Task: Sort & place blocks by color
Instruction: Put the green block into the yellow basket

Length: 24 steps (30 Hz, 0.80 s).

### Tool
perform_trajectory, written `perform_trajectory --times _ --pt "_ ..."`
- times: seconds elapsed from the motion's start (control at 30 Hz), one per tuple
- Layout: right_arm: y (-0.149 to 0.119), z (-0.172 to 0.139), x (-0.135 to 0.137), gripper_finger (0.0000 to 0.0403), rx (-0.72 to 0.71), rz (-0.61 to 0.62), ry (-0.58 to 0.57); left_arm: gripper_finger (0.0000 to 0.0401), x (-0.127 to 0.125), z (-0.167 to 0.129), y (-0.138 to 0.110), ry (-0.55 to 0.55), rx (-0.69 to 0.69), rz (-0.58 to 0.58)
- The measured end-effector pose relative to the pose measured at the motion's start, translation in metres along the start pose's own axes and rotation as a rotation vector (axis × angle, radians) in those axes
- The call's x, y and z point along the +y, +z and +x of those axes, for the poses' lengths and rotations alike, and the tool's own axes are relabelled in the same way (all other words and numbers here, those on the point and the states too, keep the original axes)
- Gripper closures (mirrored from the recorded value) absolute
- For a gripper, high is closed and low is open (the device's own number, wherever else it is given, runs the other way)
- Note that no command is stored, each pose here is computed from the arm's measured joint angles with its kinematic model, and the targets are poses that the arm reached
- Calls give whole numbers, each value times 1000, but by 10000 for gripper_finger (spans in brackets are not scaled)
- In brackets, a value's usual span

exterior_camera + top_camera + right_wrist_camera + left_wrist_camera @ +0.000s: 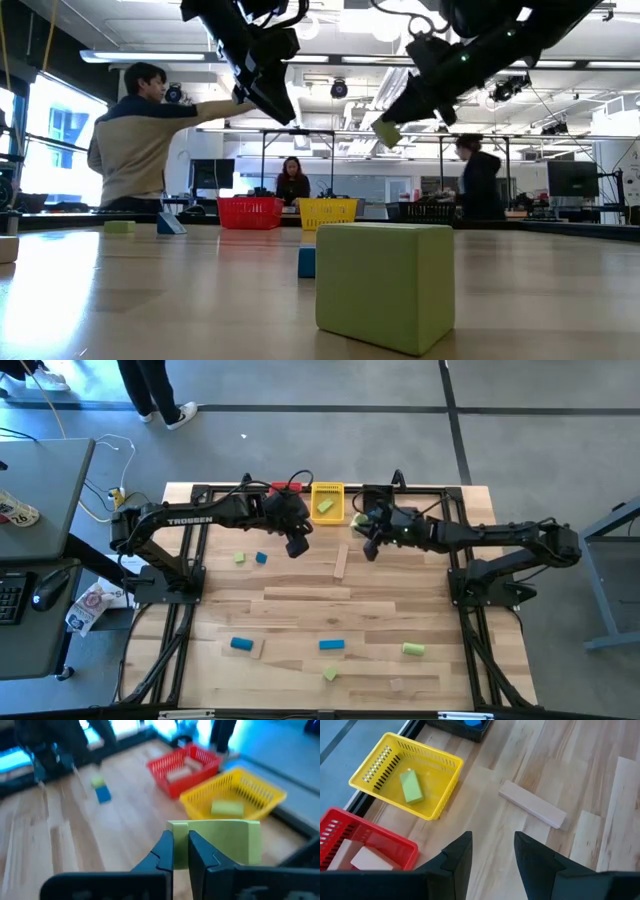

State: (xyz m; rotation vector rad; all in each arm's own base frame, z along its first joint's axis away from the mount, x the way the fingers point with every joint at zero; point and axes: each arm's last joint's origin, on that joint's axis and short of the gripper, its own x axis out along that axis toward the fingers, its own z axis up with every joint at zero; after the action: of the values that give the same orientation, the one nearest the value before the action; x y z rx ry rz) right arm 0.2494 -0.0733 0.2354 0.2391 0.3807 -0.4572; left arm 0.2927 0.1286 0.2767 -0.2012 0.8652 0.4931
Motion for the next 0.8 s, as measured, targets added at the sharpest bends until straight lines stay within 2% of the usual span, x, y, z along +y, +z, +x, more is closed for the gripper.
perform_trajectory --times 0.27,0.53,0.8 --pt "15 12 -14 398 -153 -142 37 270 0 0 0 -1 1 -32" --pt "5 45 -30 397 -179 -335 89 270 0 0 -7 5 67 -29" --pt "-15 74 -44 393 -151 -355 77 270 1 0 -10 8 106 -26"
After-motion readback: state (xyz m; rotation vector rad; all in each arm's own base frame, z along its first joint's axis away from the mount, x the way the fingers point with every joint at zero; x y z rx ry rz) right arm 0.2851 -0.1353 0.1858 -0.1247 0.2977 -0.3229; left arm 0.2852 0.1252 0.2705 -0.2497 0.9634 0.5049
